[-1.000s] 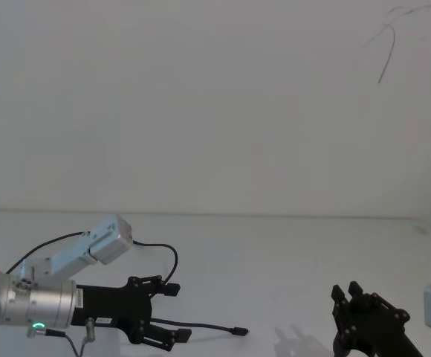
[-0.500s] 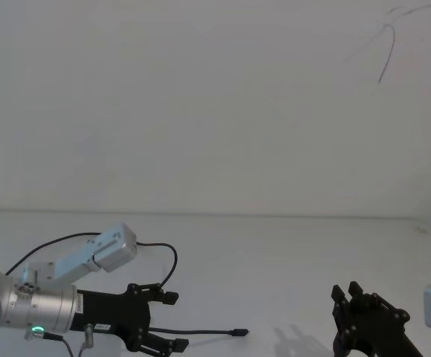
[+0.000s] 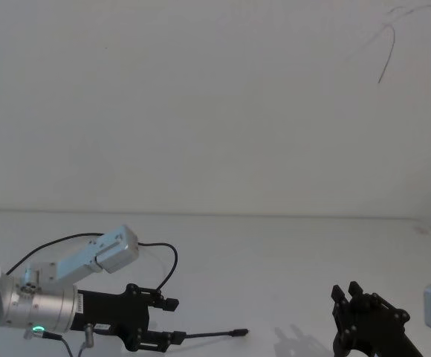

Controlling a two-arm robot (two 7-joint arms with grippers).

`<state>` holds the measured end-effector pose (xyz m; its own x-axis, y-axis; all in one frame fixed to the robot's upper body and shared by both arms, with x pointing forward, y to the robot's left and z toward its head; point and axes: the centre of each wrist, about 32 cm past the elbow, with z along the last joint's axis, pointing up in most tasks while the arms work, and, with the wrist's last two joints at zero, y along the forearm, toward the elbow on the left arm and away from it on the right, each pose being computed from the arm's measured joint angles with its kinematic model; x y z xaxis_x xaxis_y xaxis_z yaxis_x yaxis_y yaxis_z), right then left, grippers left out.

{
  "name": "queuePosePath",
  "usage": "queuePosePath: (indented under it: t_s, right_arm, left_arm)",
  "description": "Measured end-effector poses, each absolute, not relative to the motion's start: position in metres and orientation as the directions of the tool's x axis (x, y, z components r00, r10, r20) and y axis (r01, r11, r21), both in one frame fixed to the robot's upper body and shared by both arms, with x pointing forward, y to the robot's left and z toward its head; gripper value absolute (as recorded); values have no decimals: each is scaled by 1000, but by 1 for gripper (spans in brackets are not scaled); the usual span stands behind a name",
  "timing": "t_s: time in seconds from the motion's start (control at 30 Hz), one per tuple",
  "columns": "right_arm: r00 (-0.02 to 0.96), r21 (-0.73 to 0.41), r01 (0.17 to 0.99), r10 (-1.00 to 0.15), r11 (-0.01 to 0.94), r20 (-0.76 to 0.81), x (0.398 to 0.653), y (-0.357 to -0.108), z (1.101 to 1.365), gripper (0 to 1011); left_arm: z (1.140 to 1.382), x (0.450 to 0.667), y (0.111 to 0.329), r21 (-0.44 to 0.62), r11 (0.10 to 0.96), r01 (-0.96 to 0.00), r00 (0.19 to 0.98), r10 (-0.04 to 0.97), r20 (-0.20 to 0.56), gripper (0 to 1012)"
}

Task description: Pick up the data cable with the one hand.

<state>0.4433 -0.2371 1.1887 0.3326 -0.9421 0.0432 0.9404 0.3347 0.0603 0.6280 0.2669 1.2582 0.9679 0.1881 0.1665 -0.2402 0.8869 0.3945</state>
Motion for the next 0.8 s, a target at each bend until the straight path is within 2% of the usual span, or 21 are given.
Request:
queuePosePath:
  t_s: [0.03,0.13,0.17,0.23,0.27,0.3,0.37,0.5,0.53,0.63,0.7,0.8]
  right_arm:
    - [333,60,940,-942,335,43,443,-237,1189,251]
    - [333,60,940,-942,335,43,443,-237,1189,251]
    - [333,60,940,-942,335,43,443,-237,1189,251]
    - [333,60,940,-942,335,43,443,-237,1189,251]
    - [333,60,940,-942,335,43,443,-237,1189,251]
    - [333,60,940,-942,335,43,443,-237,1189,251]
    - [333,60,940,-942,335,43,443,-237,1189,251]
    - [333,60,940,-942,335,43,443,-237,1189,251]
    - [333,60,940,-942,335,43,443,-237,1189,251]
    - [333,60,940,-942,335,43,443,-237,1189,251]
    - [333,60,940,-942,335,43,443,-237,1189,251]
    - [333,60,940,-942,335,43,443,-237,1189,251]
  left_arm:
    - [1258,628,267,395,887,-241,968,188,167,685]
    - [1258,628,267,396,886,-242,967,189,168,556]
    - [1258,628,267,397,885,-242,967,190,168,556]
    - [1258,628,267,398,885,-243,967,190,168,484]
    - [1258,628,267,398,884,-243,967,190,169,413]
    - [1258,628,267,398,884,-244,967,190,169,413]
    - [1258,628,267,399,884,-244,967,191,169,316]
    - [1258,628,267,400,883,-245,967,191,170,236]
    - [1258,628,267,400,883,-245,967,191,170,179]
    - [1258,629,267,400,883,-246,967,192,170,123]
    - [1258,629,267,401,882,-246,966,192,171,40]
    - [1258,629,267,401,882,-246,966,192,171,31]
